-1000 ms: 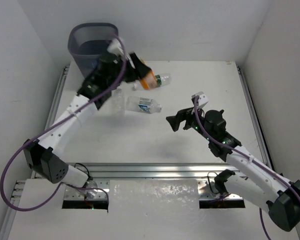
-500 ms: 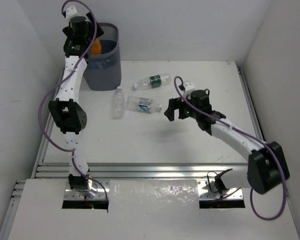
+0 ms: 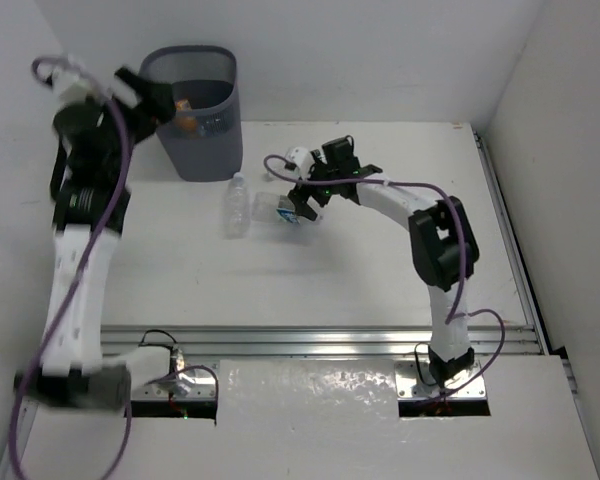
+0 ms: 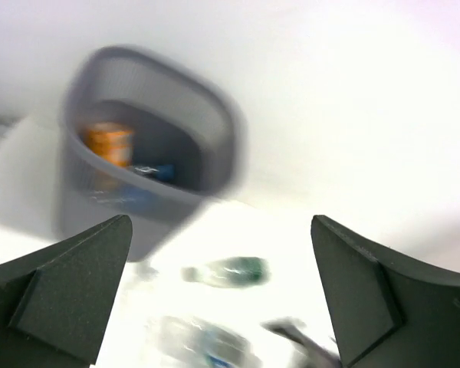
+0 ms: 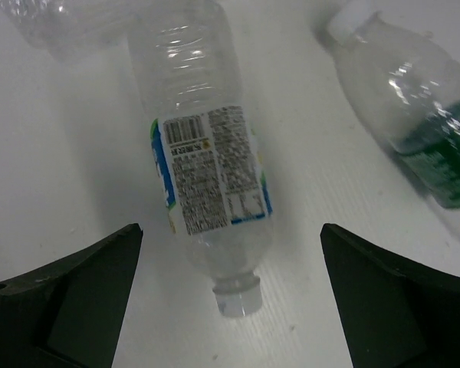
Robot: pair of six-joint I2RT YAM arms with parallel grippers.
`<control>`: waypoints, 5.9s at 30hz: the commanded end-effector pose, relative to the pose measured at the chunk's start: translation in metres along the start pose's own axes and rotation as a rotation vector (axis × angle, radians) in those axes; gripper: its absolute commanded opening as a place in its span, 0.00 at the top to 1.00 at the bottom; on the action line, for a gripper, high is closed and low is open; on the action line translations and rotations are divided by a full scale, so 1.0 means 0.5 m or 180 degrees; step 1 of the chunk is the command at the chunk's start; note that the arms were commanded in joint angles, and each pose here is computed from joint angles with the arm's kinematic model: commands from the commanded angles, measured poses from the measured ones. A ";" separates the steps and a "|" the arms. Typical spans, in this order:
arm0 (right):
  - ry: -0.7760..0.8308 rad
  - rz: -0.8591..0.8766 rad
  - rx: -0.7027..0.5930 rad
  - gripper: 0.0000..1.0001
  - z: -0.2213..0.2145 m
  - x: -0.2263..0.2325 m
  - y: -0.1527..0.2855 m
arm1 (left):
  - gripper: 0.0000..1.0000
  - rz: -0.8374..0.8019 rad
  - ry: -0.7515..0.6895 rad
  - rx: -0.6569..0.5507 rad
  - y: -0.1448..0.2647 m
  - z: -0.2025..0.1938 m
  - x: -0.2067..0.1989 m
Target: Put the plastic bottles in the bin
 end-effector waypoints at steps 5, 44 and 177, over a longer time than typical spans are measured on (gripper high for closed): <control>0.0607 0.0865 0.0436 0.06 -0.026 0.023 -0.100 | 0.00 -0.0851 0.0193 0.0355 0.200 -0.108 0.003; -0.1650 -0.1479 -0.1957 0.01 0.001 0.261 0.391 | 1.00 -0.1349 0.0389 0.0743 0.063 -0.218 -0.220; 0.1819 -0.0638 -0.0828 0.01 -0.011 -0.314 -0.236 | 0.00 -0.0687 0.0094 0.0869 0.017 -0.309 -0.028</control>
Point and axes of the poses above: each gripper's point midway between its finger pads, its own y axis back along the fingers, its own x axis along the line the jaws close on, z = x × y, the point moved 8 cm from there along y, back along the fingers, and after that the axes turned 5 degrees about -y, right-handed, at the moved point
